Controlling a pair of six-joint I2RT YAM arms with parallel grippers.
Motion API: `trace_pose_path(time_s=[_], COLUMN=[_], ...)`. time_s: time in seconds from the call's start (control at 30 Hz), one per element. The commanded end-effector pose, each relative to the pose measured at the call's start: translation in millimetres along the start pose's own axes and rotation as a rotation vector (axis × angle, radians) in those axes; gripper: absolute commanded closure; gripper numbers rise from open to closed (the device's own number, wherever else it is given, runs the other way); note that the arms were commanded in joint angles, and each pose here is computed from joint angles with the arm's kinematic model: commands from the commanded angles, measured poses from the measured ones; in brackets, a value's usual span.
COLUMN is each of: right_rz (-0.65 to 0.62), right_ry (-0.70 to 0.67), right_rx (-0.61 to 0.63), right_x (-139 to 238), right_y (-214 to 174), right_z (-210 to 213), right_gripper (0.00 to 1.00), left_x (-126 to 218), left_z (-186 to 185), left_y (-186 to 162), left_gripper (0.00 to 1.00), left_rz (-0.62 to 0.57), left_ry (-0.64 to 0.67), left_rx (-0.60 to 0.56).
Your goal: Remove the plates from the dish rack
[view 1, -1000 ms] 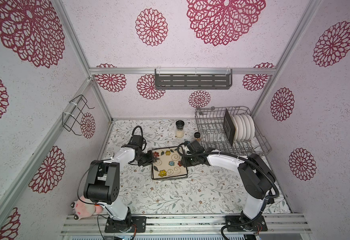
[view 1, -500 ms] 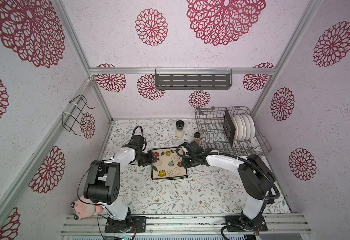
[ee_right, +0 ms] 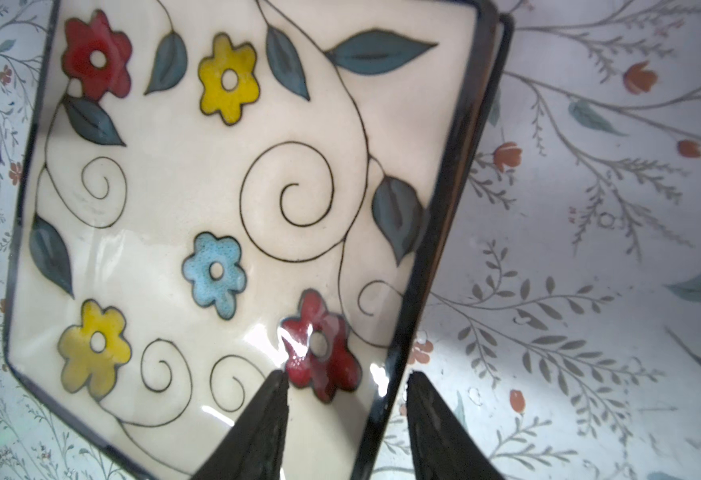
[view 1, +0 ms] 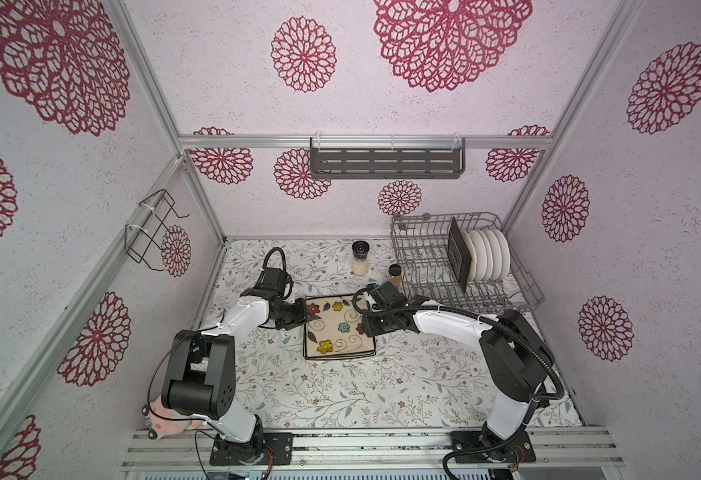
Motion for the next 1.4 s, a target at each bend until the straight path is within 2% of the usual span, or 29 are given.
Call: trace_pose_path(time_s=[0.0,0.23,0.4,0.53,0.73,0.8,0.97,1.27,1.37], right_rz=[-0.087,-0.131,-0.178,-0.249,-0.362,-0.439,-0.603,-0.833,-0.897], right_ry=[-0.027,-0.043,-0.064,-0.12,-0.24,-0.309,-0.388,-0.532,-0.572], right_rx=[0.026,0.073,0.14,0.193,0.244,0.195,0.223,0.216,0.24], right_x=[31,52,74,99,140,159,204,262,273], right_y=[18,23,30,36,44,47,43,16,5], right_z=[3,4,8,5,-7,-16,-26,-57,-65], right_gripper=[0.43,0.25,0.01,0.01,0.01,0.01,0.01,0.01,0.01], left_x=[19,41,61,79,122,139,177,220,228], left_z=[-16,-26,-33,-40,-57,-61,-62,-52,-49], left_y=[6,7,5,1,-10,-16,-31,-62,-72], left_gripper=[0.62,0.61,0.56,0.51,0.51,0.5,0.44,0.22,0.14], left_rz=[-0.049,-0.106,-0.153,-0.197,-0.283,-0.323,-0.445,-0.704,-0.755], left_ry=[-0.036,-0.057,-0.075,-0.097,-0.16,-0.175,-0.178,-0.209,-0.218], left_rx=[-0.06,-0.087,-0.111,-0.136,-0.219,-0.255,-0.327,-0.448,-0.479])
Point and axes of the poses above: each gripper's point midway between its finger pads, its own x axis back along the fingers, its own z axis along the line the jaws close on, y = z × x, the point moved 4 cm from there along x, back along the fingers, and after that the axes turned 8 degrees about x, right-handed, at the moved point
